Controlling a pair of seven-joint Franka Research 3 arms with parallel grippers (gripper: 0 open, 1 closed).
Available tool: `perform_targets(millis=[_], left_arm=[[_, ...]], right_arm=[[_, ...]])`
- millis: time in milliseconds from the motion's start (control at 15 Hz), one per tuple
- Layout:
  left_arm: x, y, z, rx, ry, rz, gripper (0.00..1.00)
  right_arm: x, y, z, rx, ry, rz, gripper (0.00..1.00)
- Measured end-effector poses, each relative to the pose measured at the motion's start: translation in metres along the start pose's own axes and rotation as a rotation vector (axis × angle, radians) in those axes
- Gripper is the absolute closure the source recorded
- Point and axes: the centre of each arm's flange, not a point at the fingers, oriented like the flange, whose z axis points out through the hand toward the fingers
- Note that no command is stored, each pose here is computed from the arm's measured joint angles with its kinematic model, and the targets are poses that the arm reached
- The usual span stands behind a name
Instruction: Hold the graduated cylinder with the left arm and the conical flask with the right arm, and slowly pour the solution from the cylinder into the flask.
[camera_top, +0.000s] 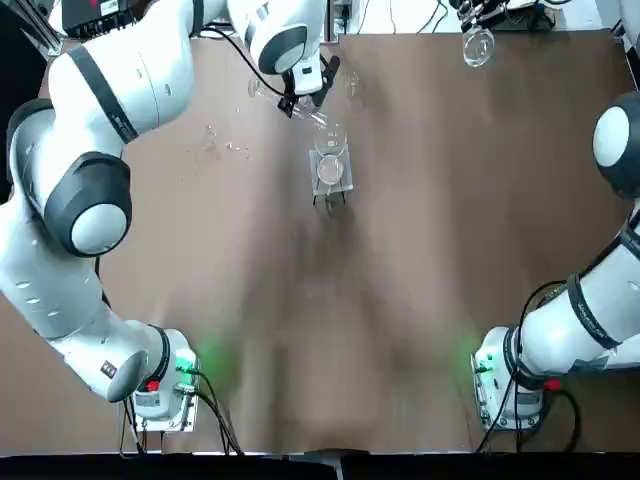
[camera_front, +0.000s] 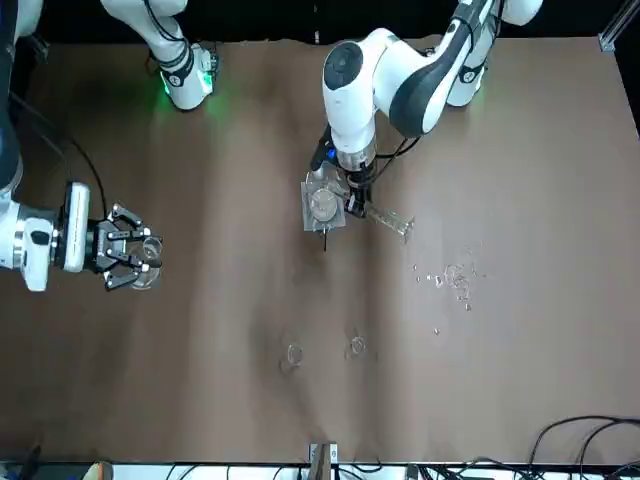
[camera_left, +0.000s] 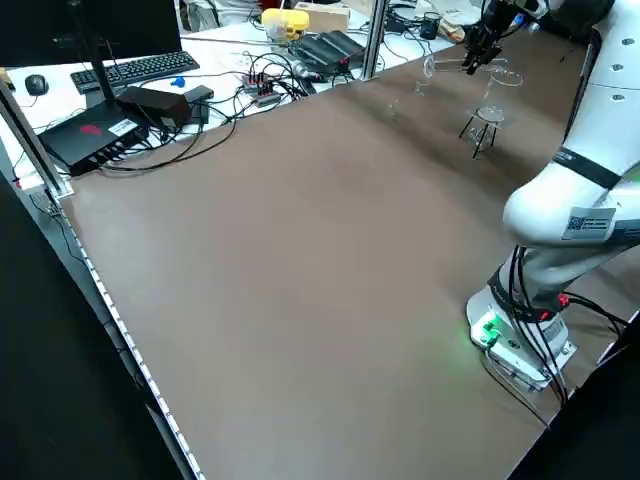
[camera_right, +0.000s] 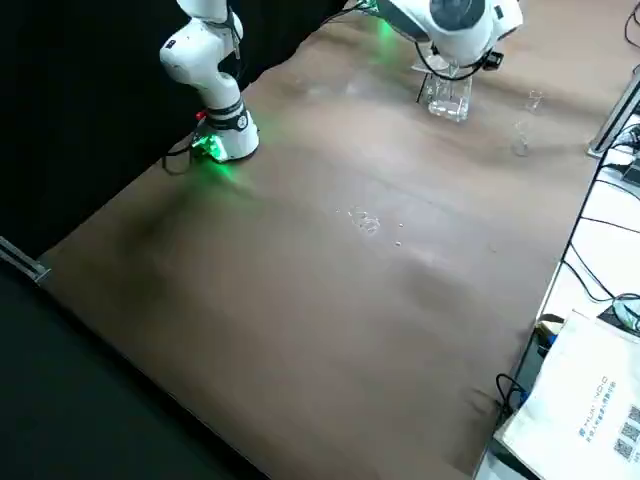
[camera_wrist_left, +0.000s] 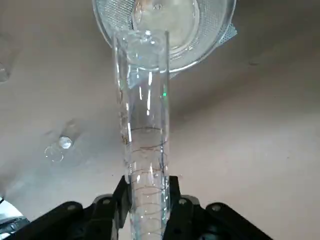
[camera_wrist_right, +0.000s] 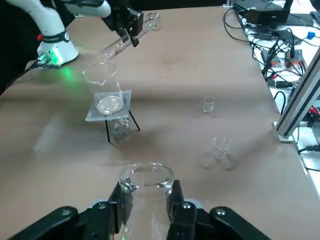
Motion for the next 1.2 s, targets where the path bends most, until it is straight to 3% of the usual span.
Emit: perform_targets(millis=[200, 667, 1200], left_arm=[[0.002, 0.000, 0.000, 0.002, -0.003, 0.003, 0.66], [0.005, 0.001, -0.002, 0.012, -0.022, 0.012, 0.66], [0.009, 0.002, -0.003, 0.024, -0.043, 0.022, 0.66]], right_arm=[[0.026, -0.014, -0.005, -0.001, -0.067, 0.067, 0.61], [0.062, -0.023, 0.002, -0.034, -0.120, 0.222, 0.61], [0.076, -0.016, 0.028, -0.095, -0.148, 0.237, 0.61]])
